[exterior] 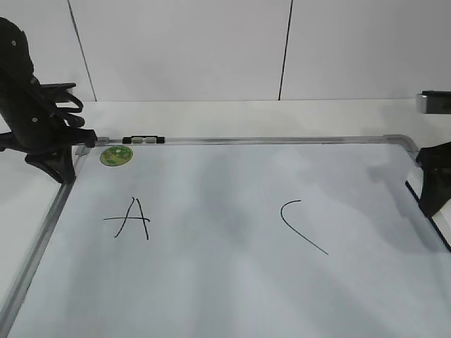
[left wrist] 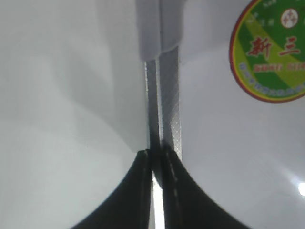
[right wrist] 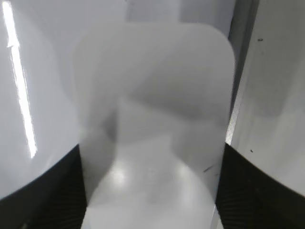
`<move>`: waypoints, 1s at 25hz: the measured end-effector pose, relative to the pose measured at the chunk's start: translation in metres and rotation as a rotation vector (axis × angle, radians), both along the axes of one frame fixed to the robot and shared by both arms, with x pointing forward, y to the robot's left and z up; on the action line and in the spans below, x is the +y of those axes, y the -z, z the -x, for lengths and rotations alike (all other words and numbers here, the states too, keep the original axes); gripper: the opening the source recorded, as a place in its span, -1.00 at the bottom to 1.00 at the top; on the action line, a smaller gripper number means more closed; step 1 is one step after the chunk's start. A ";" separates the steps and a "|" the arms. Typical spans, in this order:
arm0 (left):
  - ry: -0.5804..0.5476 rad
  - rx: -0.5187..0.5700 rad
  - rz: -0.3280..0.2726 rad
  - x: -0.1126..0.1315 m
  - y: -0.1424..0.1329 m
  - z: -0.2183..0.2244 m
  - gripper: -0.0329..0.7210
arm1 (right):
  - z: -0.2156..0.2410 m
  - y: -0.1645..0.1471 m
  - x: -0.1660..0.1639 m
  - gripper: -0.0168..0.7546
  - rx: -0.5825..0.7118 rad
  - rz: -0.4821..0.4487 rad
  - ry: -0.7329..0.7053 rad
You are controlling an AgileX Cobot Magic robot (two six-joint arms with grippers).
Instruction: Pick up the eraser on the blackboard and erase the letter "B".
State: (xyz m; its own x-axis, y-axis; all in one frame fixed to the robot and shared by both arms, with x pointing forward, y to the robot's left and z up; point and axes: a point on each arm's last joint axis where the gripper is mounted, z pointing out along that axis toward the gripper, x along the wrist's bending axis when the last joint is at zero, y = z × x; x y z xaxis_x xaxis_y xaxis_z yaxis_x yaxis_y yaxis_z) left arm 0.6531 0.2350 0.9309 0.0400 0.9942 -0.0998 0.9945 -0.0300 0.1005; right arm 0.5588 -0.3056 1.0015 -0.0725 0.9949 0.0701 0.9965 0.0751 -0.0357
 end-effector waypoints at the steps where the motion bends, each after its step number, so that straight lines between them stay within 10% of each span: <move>1: 0.000 0.000 0.000 0.000 0.000 0.000 -0.87 | -0.002 0.003 0.000 0.47 0.002 0.000 0.001; 25: 0.000 0.000 0.000 0.000 0.000 0.000 -0.87 | -0.022 0.030 -0.007 0.47 -0.033 0.068 0.031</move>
